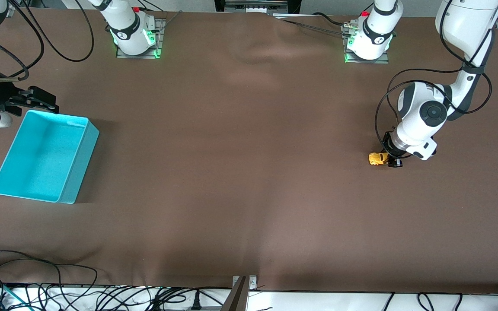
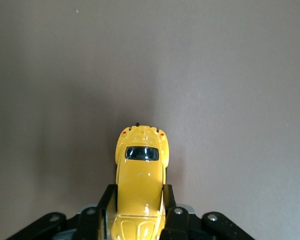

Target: Wind up and store yellow beetle car

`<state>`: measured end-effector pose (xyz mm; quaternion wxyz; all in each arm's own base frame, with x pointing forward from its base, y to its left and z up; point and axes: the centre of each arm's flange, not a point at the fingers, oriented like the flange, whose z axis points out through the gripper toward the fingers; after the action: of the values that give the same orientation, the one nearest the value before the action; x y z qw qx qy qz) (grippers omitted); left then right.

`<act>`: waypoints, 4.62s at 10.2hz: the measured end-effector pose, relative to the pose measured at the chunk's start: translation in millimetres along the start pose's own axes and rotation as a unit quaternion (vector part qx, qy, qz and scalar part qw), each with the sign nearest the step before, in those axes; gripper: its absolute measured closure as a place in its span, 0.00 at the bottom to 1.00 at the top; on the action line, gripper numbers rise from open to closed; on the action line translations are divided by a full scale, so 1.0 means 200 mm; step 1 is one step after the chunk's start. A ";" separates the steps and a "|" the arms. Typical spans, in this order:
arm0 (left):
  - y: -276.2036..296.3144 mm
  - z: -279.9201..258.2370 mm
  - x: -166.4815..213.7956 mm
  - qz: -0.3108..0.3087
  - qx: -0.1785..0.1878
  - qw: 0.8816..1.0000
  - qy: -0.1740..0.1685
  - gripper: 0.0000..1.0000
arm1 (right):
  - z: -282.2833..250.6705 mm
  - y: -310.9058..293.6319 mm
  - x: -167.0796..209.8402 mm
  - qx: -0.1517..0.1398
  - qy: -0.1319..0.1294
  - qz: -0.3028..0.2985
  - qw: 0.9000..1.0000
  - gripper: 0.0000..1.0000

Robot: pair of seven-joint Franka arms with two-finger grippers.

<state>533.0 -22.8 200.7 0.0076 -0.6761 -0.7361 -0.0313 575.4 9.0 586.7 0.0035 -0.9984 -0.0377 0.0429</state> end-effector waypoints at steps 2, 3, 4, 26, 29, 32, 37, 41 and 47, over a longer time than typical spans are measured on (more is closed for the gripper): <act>0.01 -0.10 -0.18 0.029 -0.005 1.000 -0.009 0.60 | 0.00 0.00 0.00 0.000 0.000 0.000 1.000 0.00; -0.02 -0.12 -0.28 0.042 0.001 0.999 -0.013 0.60 | 0.00 0.00 0.00 0.000 0.000 0.000 1.000 0.00; -0.06 -0.10 -0.39 0.046 0.013 0.999 -0.015 0.60 | 0.00 0.00 0.00 0.000 0.000 0.000 1.000 0.00; 0.09 0.08 0.28 0.031 0.031 0.993 0.109 0.61 | 0.00 0.00 0.00 0.000 0.000 0.000 1.000 0.00; 0.09 0.08 0.29 0.032 0.032 0.993 0.111 0.61 | 0.00 0.00 0.00 0.000 0.000 0.000 1.000 0.00; 0.11 0.09 0.34 0.030 0.033 0.992 0.114 0.61 | 0.00 0.00 0.00 0.000 0.000 0.000 1.000 0.00; 0.11 0.19 0.35 0.031 0.032 0.993 0.108 0.40 | 0.00 0.00 0.00 0.000 0.000 0.000 1.000 0.00; 0.13 0.27 0.38 0.025 0.036 0.993 0.106 0.00 | 0.00 0.00 0.00 0.000 0.000 0.000 1.000 0.00; 0.18 0.22 0.39 0.032 0.023 0.993 0.108 0.00 | 0.00 0.00 0.00 0.000 0.000 0.000 1.000 0.00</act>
<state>563.5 60.5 161.5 0.1038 -0.6920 -0.7091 -0.0867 575.6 9.4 586.2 0.0038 -0.9983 -0.0380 0.0433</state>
